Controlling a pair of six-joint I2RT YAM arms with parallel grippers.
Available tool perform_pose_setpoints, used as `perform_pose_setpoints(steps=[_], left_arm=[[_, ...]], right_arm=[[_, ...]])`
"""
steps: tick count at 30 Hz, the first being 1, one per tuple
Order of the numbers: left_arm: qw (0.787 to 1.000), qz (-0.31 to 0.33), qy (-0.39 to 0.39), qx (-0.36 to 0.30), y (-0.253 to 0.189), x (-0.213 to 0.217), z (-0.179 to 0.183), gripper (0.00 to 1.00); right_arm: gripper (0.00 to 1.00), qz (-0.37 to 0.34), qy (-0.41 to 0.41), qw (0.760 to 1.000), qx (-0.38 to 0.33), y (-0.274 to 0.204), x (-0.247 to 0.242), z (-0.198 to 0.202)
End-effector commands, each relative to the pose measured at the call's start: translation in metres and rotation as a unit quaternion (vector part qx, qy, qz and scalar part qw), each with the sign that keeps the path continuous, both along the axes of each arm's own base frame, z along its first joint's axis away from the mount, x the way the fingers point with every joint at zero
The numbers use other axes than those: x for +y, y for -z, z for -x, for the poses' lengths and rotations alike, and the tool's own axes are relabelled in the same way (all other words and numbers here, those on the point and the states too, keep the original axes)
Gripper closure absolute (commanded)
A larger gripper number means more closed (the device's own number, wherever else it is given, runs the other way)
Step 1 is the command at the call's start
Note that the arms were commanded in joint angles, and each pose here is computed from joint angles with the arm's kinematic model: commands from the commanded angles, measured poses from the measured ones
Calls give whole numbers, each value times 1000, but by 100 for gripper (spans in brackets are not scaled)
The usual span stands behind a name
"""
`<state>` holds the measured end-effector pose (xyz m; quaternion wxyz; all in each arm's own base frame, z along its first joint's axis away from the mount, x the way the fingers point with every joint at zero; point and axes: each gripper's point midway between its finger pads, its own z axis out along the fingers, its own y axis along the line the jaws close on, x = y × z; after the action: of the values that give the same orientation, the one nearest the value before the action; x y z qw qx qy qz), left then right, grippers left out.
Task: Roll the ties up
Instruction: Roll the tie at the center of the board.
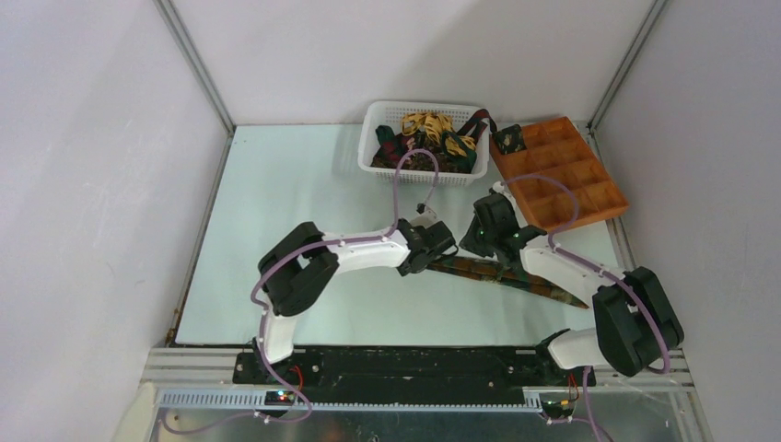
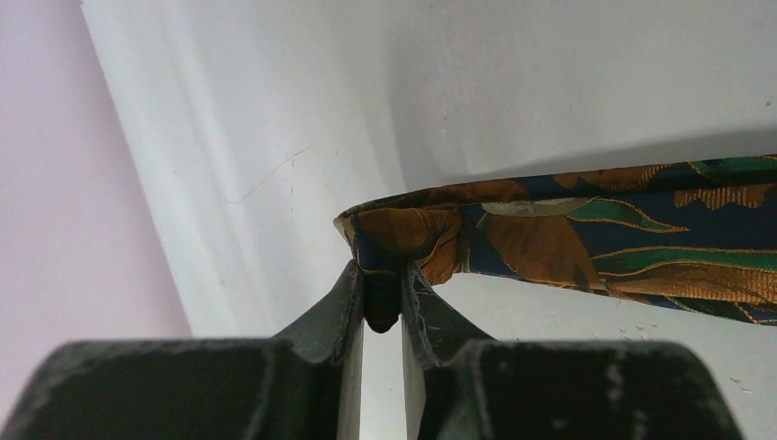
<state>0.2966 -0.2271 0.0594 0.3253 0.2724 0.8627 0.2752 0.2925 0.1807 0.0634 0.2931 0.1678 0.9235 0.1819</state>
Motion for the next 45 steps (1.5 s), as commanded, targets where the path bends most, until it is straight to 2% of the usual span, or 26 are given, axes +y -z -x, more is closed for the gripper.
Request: perform_pose_setpoints(steps=[1, 13, 25, 45], left_arm=[[998, -61, 5, -26, -6, 1, -1, 100], [997, -78, 25, -18, 6, -17, 13, 100], [998, -54, 36, -2, 14, -38, 18, 97], [998, -1, 51, 25, 17, -60, 21, 65]], right_arm=[[85, -5, 22, 999, -23, -13, -8, -7], [86, -11, 21, 999, -23, -13, -8, -6], [85, -13, 19, 999, -24, -15, -8, -6], [84, -14, 18, 999, -23, -13, -7, -7]])
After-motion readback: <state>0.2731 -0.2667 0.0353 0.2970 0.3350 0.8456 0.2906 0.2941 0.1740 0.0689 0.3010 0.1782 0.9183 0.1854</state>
